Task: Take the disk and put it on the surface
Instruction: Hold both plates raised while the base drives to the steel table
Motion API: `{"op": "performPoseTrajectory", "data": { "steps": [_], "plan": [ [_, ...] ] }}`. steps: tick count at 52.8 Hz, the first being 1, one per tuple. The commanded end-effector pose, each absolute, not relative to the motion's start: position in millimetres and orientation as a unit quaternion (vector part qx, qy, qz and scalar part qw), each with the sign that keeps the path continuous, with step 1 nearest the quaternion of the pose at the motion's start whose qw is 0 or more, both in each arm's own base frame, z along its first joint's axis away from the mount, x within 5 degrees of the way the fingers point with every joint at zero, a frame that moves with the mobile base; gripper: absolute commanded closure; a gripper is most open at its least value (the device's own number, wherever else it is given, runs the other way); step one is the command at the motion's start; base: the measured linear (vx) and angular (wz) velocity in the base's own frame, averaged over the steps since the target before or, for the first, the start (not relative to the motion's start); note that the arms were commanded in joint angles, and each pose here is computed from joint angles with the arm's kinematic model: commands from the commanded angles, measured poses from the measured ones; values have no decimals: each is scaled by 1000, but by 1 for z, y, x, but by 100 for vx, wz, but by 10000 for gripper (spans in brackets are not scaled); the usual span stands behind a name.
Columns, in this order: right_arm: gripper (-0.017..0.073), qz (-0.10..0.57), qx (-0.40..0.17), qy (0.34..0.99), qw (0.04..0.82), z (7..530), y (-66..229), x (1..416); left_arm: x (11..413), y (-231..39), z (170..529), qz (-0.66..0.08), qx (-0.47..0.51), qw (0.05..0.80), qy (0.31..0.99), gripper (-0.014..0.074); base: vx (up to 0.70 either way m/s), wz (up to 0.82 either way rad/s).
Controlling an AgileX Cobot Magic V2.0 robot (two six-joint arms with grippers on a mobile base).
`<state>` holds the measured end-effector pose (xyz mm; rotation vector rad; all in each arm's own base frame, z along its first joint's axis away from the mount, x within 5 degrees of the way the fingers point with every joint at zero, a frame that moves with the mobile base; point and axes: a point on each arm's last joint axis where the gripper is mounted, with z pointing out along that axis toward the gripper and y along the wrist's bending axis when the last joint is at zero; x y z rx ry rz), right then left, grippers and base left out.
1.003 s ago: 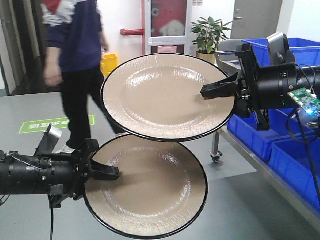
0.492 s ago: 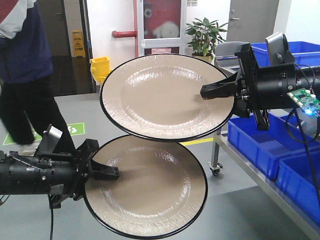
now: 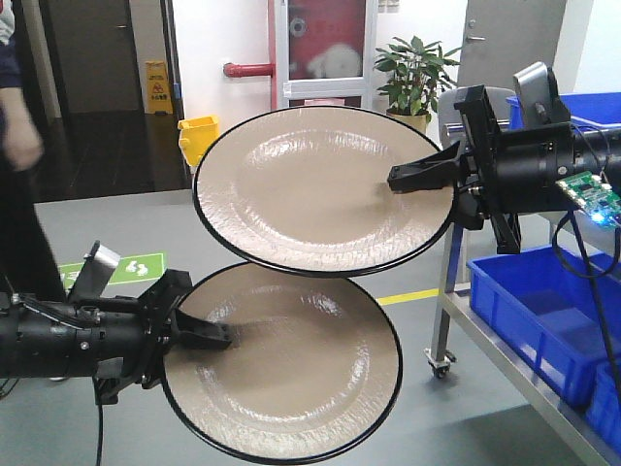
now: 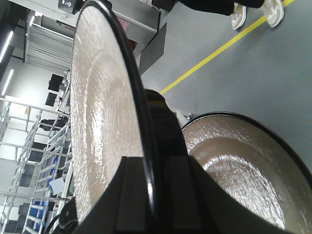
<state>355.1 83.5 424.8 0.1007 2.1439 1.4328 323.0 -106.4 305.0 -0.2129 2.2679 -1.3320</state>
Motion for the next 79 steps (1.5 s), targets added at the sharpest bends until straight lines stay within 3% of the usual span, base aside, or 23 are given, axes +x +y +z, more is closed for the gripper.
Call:
{"op": "performPoseTrajectory", "data": {
  "steps": [1,33,79],
  "plan": [
    [567,587,40,743,319,466,83,339,317,-109,337,-542,-90,268,791,595,42,2],
    [567,587,41,742,321,466,83,339,317,-109,337,-542,-90,268,791,595,41,-24],
    [567,587,41,742,320,466,83,339,317,-109,337,-541,-92,270,791,595,38,-85]
  ]
}}
